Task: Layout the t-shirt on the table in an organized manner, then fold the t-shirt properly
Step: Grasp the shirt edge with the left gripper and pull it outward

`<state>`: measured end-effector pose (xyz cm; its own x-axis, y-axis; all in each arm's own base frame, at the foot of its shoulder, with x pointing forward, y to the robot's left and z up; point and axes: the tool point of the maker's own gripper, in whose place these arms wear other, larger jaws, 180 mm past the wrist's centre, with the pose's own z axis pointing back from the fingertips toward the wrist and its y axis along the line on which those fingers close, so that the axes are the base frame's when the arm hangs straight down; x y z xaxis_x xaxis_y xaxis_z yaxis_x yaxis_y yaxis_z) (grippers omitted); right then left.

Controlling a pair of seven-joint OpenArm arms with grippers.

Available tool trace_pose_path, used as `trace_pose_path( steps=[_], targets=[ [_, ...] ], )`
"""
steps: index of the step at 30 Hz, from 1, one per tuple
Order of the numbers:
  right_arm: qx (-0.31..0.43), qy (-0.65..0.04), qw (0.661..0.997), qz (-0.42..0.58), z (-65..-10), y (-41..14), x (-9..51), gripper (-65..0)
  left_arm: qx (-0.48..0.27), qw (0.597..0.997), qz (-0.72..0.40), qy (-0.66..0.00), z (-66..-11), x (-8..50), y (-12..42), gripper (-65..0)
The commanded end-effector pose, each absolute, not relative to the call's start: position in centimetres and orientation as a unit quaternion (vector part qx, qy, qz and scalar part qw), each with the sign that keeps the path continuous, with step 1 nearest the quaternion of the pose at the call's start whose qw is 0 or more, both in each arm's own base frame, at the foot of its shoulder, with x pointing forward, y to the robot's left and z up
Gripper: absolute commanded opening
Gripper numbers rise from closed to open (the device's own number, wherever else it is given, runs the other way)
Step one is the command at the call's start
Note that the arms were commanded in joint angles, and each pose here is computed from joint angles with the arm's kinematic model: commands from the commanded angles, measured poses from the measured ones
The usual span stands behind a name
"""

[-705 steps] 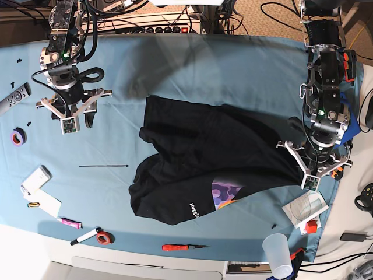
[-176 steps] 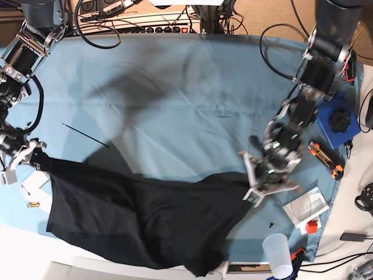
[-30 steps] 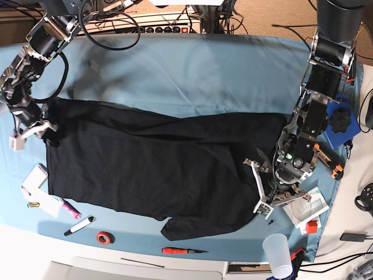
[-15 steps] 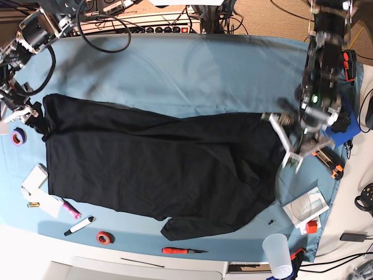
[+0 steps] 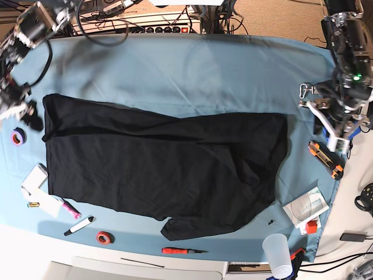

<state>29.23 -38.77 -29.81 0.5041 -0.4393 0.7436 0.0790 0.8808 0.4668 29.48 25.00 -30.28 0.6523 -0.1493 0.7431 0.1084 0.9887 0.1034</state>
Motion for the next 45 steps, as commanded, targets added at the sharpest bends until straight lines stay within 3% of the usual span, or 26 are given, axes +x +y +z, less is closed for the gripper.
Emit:
trace_pose_path(
  steps=[1, 9, 15, 25, 31, 33, 38, 45],
  targets=[
    [0.179, -0.496, 0.837, -0.143, -27.9, -39.6, 29.8, -38.8, 0.029, 0.898, -0.069, -0.434, -28.7, 30.1, 25.5, -43.5],
    [0.177, -0.493, 0.838, -0.151, -27.9, -40.1, 29.2, -38.8, 0.026, 0.905, -0.081, -0.416, -29.4, 29.2, 25.6, -43.5],
    [0.134, -0.430, 0.879, -0.153, -30.5, -40.8, 27.7, -38.8, 0.008, 0.903, -0.079, -0.422, -29.3, 29.3, 25.0, -43.5],
    [0.082, -0.380, 0.915, -0.106, -34.8, -39.6, 26.7, -38.8, 0.005, 0.903, -0.081, -0.423, -29.3, 29.3, 24.9, -43.5],
    [0.089, -0.349, 0.930, -0.075, -36.0, -37.8, 27.0, -38.9, 0.000, 0.901, -0.080, -0.427, -29.1, 29.4, 24.7, -43.5],
    [0.090, -0.336, 0.935, -0.072, -36.3, -37.7, 26.7, -43.5, -0.025, 0.898, -0.078, -0.432, -29.0, 29.4, 23.9, -43.5],
    [0.090, -0.329, 0.937, -0.072, -36.5, -37.7, 26.4, -63.2, -0.084, 0.885, -0.089, -0.450, -29.0, 29.3, 21.2, -43.5],
    [0.091, -0.321, 0.940, -0.071, -36.7, -37.6, 26.2, -65.0, -0.145, 0.884, -0.136, -0.423, -32.7, 28.8, 16.9, -43.5]
  ],
)
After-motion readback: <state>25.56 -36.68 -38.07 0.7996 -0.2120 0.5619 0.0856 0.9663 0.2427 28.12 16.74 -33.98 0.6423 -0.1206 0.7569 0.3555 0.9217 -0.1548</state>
